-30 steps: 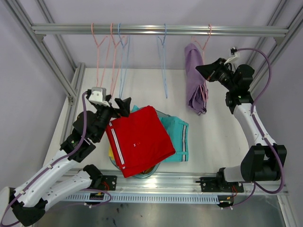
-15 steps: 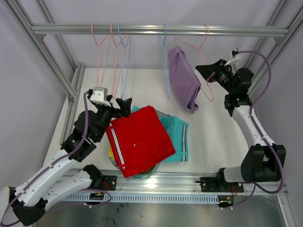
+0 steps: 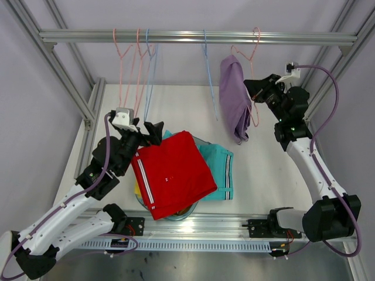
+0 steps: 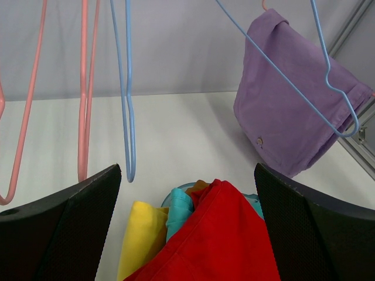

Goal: Remove the trousers from the hanger
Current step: Pick up the hanger from the clothesline, then remove the trousers from the hanger.

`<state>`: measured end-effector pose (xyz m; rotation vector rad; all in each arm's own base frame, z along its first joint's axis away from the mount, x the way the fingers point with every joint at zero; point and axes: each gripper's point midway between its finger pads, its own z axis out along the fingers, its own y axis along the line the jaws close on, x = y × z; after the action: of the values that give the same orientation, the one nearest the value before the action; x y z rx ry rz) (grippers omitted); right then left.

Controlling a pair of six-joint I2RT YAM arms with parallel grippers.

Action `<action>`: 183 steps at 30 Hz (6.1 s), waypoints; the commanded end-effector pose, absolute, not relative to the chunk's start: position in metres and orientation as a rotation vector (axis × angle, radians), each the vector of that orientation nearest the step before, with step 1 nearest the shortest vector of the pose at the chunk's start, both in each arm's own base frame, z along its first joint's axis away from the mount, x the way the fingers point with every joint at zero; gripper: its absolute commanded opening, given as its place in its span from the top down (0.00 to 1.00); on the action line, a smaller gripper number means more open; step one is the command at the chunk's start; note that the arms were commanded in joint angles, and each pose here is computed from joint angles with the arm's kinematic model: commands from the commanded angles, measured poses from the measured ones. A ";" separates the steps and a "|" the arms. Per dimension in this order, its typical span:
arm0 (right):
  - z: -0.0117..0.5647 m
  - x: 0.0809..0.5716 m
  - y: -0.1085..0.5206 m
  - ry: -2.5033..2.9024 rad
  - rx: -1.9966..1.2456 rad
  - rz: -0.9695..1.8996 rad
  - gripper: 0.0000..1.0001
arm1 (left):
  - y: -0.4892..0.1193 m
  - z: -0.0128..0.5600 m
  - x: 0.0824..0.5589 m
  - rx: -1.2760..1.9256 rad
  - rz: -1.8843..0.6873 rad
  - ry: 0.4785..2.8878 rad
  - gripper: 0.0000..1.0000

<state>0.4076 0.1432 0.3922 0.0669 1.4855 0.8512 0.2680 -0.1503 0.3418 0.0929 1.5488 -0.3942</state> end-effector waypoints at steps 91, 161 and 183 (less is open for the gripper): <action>0.308 0.267 0.072 1.622 0.512 0.694 1.00 | -0.470 0.231 0.212 0.613 -0.694 1.443 0.01; 0.305 0.253 0.082 1.646 0.434 0.788 1.00 | -0.545 0.162 0.306 0.634 -0.611 1.512 0.47; 0.294 0.259 0.081 1.664 0.422 0.777 1.00 | -0.544 0.152 0.288 0.655 -0.665 1.565 0.50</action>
<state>0.2578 0.0753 0.2756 0.4913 1.7240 0.7412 0.2946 -0.5404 0.1395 0.6771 1.5791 -0.6033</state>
